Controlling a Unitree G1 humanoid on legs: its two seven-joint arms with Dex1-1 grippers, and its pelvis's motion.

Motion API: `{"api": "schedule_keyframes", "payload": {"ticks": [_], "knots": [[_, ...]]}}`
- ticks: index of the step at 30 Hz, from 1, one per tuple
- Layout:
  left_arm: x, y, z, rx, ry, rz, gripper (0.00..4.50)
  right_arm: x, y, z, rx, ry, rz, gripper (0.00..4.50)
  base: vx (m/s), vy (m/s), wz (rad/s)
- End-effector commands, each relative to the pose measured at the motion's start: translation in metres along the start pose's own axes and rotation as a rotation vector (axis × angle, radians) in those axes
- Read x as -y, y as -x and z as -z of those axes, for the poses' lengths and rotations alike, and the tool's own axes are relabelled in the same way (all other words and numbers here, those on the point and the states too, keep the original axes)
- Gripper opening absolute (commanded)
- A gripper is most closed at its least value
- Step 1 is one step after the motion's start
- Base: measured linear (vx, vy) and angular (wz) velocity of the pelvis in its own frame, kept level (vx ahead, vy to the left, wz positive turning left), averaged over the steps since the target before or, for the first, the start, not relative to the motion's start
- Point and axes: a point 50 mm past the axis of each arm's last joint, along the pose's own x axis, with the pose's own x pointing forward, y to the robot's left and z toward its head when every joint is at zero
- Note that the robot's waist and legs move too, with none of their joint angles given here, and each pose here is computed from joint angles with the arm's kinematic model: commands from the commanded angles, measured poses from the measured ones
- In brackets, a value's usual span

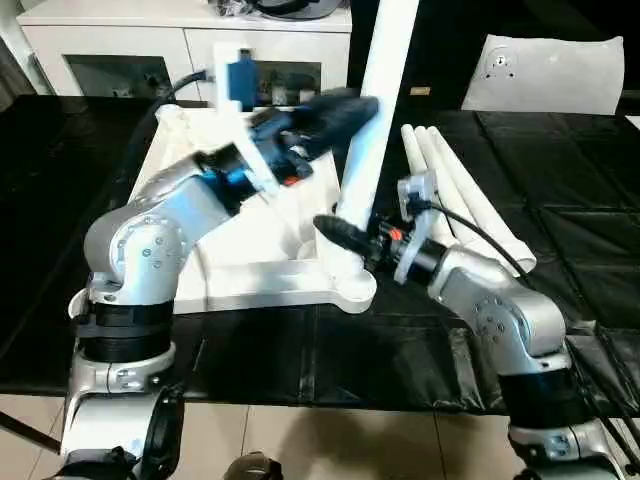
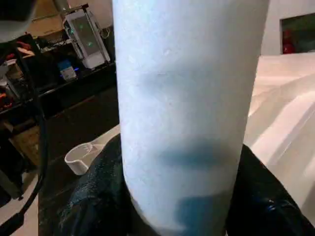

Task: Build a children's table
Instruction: Pick table leg

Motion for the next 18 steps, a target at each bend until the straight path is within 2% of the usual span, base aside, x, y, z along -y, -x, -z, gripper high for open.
{"api": "schedule_keyframes", "payload": {"ticks": [1,2,3,6,7,8,9,11,12,15,18], "knots": [[-0.001,0.002,-0.006,0.042,0.005,-0.01,2.95,-0.005,-0.001,-0.006,0.022,0.033,-0.026,1.93,0.0,0.0,0.0],[-0.005,0.003,-0.012,0.096,0.041,-0.028,2.95,-0.005,-0.002,-0.006,0.014,0.044,-0.033,1.93,0.0,0.0,0.0],[-0.007,0.003,-0.014,0.107,0.048,-0.039,2.95,-0.005,-0.002,-0.006,0.012,0.048,-0.035,1.93,0.0,0.0,0.0],[-0.025,0.008,-0.019,0.139,0.042,-0.174,2.95,-0.007,-0.004,-0.01,0.023,0.05,-0.046,1.93,0.0,0.0,0.0],[-0.029,0.009,-0.018,0.133,0.041,-0.209,2.95,-0.007,-0.004,-0.01,0.025,0.05,-0.047,1.93,0.0,0.0,0.0],[-0.04,0.009,-0.011,0.058,-0.026,-0.311,2.95,-0.007,-0.005,-0.011,0.024,0.053,-0.051,1.93,0.0,0.0,0.0],[-0.043,0.009,-0.006,0.022,-0.053,-0.339,2.95,-0.007,-0.005,-0.01,0.021,0.058,-0.052,1.93,0.0,0.0,0.0],[-0.045,0.008,-0.002,-0.008,-0.073,-0.361,2.95,-0.007,-0.005,-0.01,0.018,0.063,-0.053,1.93,0.0,0.0,0.0],[-0.045,0.005,0.005,-0.059,-0.107,-0.384,2.95,-0.007,-0.006,-0.009,0.017,0.063,-0.054,1.93,0.0,0.0,0.0],[-0.035,-0.003,0.017,-0.122,-0.16,-0.309,2.95,-0.007,-0.008,-0.007,0.002,0.073,-0.053,1.93,0.0,0.0,0.0],[-0.03,-0.007,0.02,-0.131,-0.162,-0.278,2.95,-0.007,-0.008,-0.006,-0.007,0.079,-0.054,1.93,0.0,0.0,0.0]]}}
